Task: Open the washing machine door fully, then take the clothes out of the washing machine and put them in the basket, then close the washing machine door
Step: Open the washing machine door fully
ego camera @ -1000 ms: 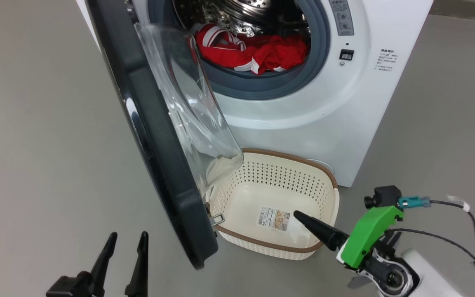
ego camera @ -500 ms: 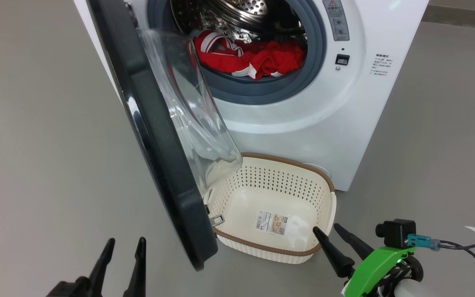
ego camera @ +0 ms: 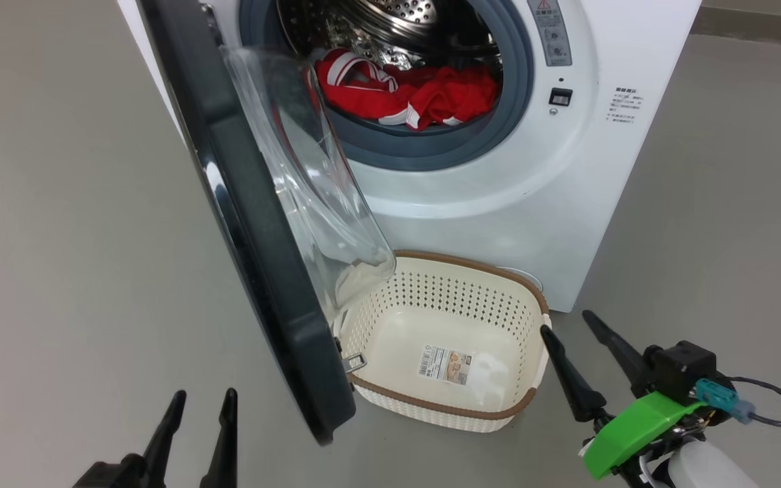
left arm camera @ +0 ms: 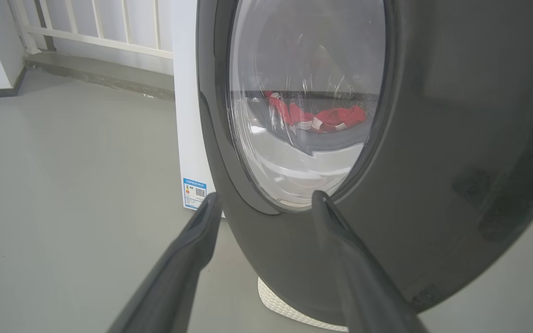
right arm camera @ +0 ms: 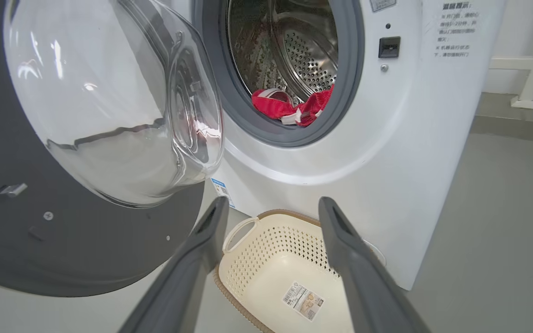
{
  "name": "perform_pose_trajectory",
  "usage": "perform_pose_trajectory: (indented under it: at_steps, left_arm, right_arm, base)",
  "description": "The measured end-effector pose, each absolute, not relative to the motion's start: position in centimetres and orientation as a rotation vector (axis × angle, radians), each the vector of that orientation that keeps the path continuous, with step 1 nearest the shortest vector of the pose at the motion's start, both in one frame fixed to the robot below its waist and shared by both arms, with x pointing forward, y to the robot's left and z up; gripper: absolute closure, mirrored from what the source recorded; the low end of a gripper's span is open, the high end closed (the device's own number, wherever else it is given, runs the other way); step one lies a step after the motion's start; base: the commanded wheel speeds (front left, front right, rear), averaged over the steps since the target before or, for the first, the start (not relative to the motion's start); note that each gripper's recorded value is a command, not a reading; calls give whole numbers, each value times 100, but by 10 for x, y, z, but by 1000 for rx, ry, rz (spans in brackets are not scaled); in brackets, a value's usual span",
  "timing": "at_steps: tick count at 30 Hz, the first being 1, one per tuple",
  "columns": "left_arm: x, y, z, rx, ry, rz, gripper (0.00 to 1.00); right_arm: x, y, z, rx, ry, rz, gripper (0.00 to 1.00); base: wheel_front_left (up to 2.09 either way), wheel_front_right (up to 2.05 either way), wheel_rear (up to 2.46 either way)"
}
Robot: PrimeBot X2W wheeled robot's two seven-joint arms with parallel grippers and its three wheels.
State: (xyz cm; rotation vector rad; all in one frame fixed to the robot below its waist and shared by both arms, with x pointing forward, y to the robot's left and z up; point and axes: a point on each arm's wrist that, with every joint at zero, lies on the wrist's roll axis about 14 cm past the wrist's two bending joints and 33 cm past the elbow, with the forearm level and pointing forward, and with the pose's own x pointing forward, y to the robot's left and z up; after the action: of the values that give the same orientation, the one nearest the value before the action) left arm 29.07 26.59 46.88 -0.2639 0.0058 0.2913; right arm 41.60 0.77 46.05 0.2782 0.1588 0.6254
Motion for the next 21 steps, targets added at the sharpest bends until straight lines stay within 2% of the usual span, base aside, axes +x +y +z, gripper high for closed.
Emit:
perform_pose_trajectory:
  at_steps: [7, 21]
  left_arm:
    - [291, 266, 468, -263, 10, 294, 0]
    - [290, 270, 468, -280, 6, 309, 0]
  right_arm:
    - [422, -14, 467, 198, 85, 542, 0]
    - [414, -10, 456, 187, 116, 543, 0]
  base:
    - [0, 0, 0]
    - [0, 0, 0]
